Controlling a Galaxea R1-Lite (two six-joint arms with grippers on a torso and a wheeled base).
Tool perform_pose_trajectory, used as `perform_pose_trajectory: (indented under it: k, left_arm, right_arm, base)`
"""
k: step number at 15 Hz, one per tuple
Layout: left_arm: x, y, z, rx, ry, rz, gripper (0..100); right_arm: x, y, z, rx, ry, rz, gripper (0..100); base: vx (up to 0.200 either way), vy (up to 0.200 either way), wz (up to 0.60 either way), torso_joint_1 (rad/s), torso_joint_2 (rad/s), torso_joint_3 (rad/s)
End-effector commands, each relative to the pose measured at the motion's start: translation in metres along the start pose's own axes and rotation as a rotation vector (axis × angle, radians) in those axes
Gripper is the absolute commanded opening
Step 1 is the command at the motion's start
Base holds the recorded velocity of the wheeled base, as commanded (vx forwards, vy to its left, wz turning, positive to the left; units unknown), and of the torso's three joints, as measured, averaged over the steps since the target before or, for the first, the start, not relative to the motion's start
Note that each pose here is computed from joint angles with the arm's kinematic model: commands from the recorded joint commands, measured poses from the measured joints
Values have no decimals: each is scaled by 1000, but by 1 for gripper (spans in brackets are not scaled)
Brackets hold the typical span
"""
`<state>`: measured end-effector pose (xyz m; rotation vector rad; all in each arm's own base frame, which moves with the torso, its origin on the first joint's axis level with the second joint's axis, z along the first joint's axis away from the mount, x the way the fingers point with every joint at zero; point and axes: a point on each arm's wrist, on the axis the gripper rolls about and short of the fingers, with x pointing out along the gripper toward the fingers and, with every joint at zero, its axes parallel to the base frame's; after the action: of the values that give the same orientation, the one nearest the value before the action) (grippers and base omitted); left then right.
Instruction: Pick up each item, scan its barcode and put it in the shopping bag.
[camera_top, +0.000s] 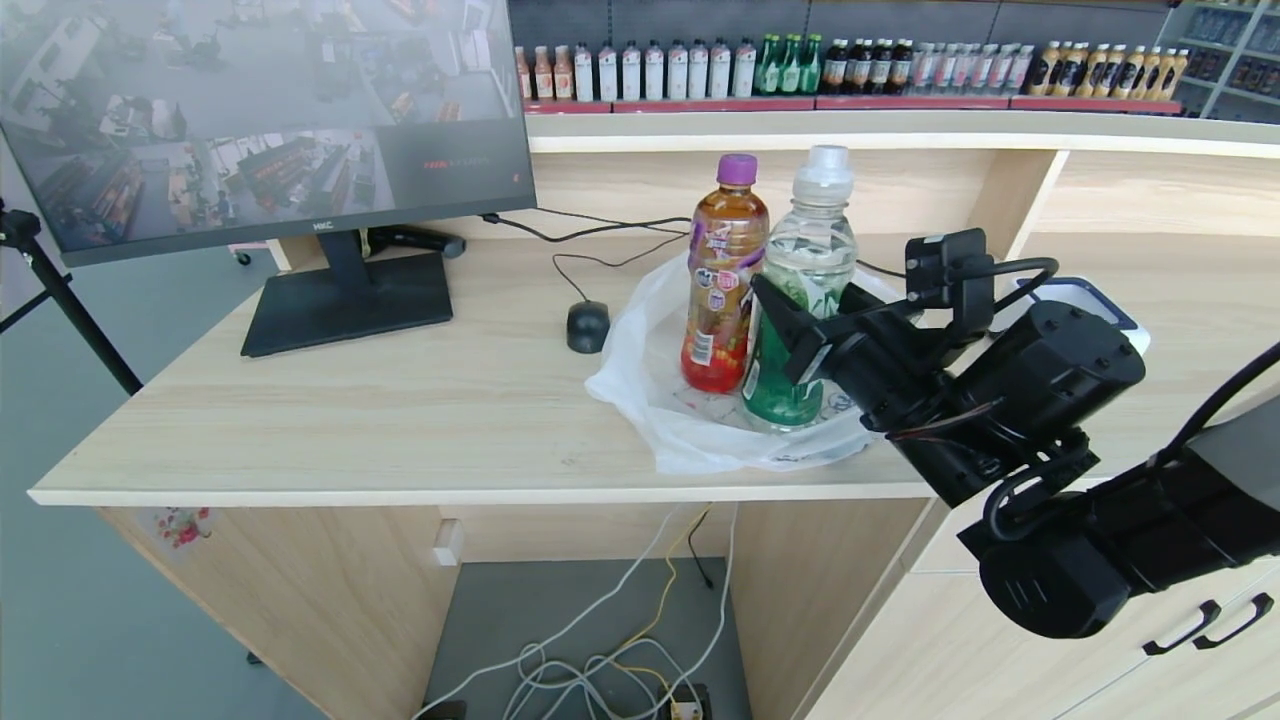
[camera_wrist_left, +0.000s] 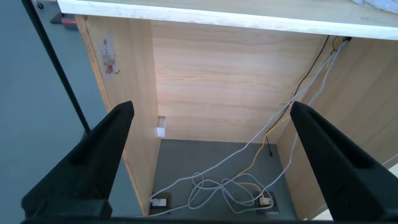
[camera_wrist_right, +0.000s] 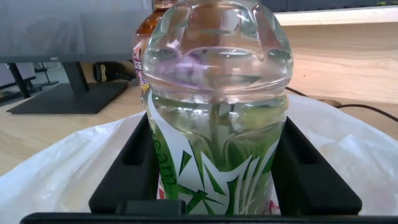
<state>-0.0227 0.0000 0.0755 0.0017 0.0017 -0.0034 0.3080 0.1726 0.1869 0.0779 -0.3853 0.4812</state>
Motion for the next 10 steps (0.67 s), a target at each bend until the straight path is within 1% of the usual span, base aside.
perform_pose_trajectory:
  k: [1,10]
  left_arm:
    - [0,0,0,0,0,0,100]
    - [0,0,0,0,0,0,100]
  right_arm:
    - [-4,0,-4,-1,28,-1,0]
    - [-12,1,-10,-1,65,1,0]
  base:
    - [0,0,0,0,0,0]
    - [0,0,0,0,0,0]
